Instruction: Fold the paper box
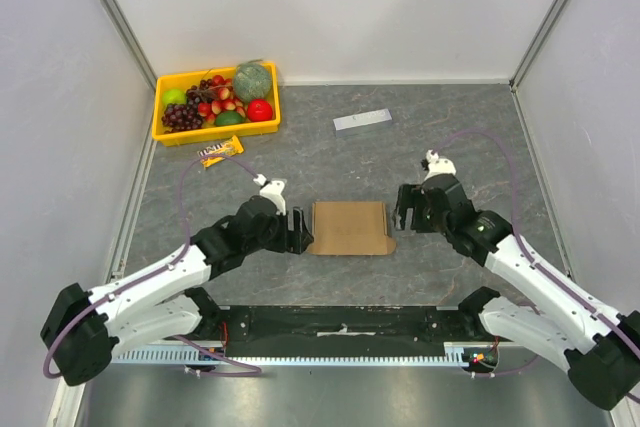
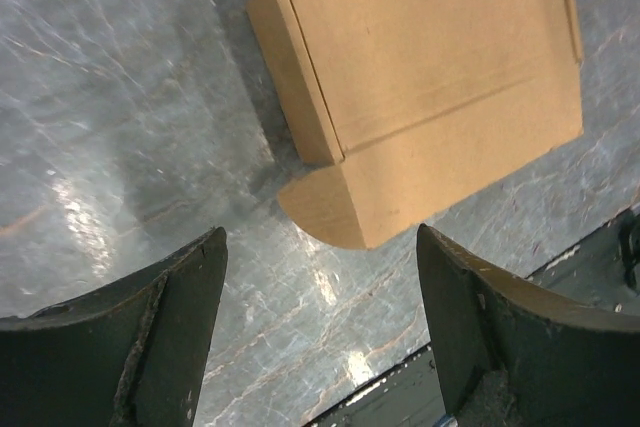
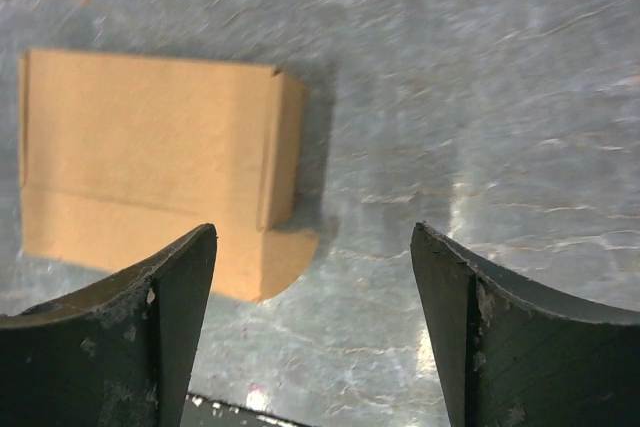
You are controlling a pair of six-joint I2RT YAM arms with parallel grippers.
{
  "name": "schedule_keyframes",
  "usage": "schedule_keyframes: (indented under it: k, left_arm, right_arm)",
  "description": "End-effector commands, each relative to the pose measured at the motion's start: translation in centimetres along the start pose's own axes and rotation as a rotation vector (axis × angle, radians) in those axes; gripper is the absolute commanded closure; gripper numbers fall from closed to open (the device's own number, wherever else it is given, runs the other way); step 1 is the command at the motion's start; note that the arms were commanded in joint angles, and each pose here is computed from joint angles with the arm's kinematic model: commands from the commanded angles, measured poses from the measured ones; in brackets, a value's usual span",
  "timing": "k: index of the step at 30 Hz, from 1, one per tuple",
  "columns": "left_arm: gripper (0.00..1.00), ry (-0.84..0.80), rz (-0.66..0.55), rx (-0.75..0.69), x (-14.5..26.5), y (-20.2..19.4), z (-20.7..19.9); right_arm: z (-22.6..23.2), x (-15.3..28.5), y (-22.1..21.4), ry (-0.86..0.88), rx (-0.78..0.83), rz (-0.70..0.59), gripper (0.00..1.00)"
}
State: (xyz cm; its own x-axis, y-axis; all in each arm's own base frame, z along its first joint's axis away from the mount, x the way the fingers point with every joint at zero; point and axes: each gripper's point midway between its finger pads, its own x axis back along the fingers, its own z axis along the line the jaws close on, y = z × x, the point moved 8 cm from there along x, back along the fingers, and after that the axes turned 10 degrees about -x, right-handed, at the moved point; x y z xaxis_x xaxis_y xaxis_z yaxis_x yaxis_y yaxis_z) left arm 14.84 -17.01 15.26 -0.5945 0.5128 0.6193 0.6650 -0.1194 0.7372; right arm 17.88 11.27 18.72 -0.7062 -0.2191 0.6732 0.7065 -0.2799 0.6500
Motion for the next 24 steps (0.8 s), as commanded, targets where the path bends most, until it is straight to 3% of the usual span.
schedule_keyframes:
  k: [1,12,24]
  left_arm:
    - [0.18,-0.033,-0.004,0.021,-0.8,-0.4,-1.7]
    - [0.18,0.013,0.016,0.036,-1.6,-1.2,-1.7]
    - [0.19,-0.015,0.033,0.038,-3.3,-1.0,-2.5]
  right_arm:
    - [1.6,0.9,-2.2,0.069,0.0,0.033,0.14]
    - [2.1,-1.8,-5.8,0.079,-0.007,0.121,0.14]
    - [2.2,-3.1,-6.8,0.07,-0.012,0.15,0.17]
